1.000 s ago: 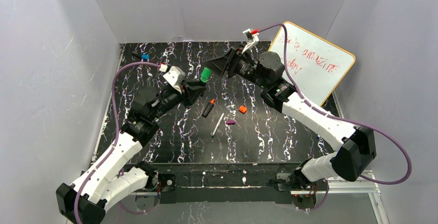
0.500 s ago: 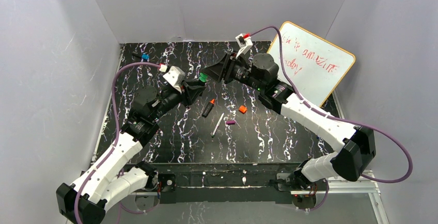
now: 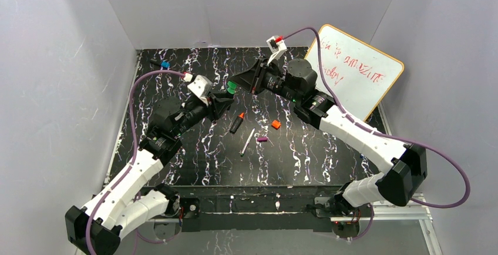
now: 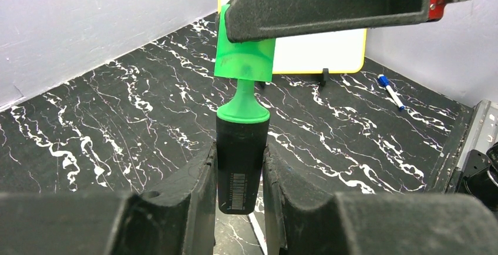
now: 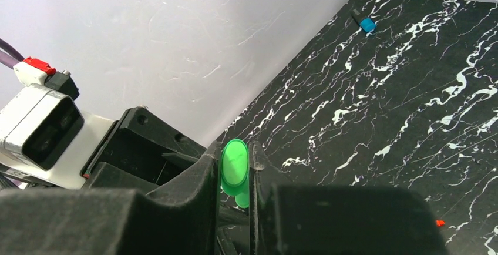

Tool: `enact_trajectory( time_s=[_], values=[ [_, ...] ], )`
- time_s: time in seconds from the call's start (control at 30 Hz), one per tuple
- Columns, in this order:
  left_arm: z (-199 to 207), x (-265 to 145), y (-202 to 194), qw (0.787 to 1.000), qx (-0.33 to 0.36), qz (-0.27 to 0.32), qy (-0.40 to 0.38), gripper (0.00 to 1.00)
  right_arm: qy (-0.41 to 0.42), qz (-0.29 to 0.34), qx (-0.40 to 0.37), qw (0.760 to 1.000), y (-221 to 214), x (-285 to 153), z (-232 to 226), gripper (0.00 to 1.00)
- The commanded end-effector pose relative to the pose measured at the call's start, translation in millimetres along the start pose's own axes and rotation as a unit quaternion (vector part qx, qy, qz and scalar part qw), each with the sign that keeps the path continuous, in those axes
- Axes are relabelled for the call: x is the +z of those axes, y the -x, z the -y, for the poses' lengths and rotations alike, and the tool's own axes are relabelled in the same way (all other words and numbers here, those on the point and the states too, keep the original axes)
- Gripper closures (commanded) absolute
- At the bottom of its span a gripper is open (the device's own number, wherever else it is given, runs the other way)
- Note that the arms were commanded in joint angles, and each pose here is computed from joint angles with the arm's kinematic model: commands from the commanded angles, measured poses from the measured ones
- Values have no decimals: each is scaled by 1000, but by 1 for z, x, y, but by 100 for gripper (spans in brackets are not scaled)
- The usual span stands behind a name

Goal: Insert the pens into the pen caps

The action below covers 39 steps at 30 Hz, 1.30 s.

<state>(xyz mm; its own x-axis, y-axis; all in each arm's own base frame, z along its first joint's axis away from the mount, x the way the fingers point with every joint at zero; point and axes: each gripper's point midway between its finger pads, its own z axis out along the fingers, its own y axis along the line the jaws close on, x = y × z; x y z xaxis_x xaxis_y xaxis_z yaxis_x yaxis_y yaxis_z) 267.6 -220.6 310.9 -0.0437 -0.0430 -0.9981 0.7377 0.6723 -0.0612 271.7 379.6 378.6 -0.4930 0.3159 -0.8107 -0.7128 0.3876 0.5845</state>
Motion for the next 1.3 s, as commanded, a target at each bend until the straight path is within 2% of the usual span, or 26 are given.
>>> enact_trajectory(
  time_s=[0.0,0.57,1.27],
  values=[
    [-1,0,11,1000,13,9,2,100,10,19,-27,999,20,1,-15,99],
    [0,1,12,1000,17,2,-3,100,-6,-18,-66,998,-1,6,-2,99],
    [-8,7,27,999,47,3,9,100,1,-55,-106,993,-24,11,-10,99]
  ],
)
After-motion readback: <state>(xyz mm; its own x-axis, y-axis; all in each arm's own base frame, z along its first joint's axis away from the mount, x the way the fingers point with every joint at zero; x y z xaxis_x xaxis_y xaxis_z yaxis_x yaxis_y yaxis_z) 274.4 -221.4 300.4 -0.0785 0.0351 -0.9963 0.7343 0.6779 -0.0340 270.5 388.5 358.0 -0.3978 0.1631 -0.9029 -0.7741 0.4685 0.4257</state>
